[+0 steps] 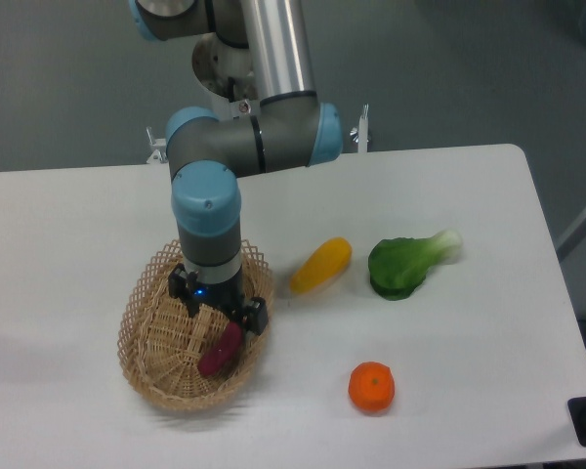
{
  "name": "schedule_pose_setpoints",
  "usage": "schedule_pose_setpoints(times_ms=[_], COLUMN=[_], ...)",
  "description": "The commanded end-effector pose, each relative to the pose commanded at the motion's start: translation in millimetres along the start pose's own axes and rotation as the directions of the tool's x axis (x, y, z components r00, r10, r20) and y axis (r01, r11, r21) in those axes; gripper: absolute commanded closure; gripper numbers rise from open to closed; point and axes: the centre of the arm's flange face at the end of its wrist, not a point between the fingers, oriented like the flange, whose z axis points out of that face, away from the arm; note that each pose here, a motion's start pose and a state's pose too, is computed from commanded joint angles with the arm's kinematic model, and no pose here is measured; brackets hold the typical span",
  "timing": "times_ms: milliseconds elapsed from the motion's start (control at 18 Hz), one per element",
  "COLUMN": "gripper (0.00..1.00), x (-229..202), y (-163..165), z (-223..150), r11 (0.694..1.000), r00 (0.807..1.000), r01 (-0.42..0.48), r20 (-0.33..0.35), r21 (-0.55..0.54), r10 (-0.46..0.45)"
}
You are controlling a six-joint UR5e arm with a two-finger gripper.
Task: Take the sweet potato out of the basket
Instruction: 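Lower the gripper into the basket and close on the sweet potato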
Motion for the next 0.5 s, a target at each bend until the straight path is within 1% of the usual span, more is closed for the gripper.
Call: schedule_pose_setpoints(times_ms=[167,500], gripper=[0.0,0.0], x=[5,8], y=[-2,-7], z=[15,30], r11=[1.0,1.0], r00=[1.0,1.0], r01=[-0.008,-0.019], r20=[-0.011,-0.011], r21=[-0.015,-0.012], r10=[0.008,0.019])
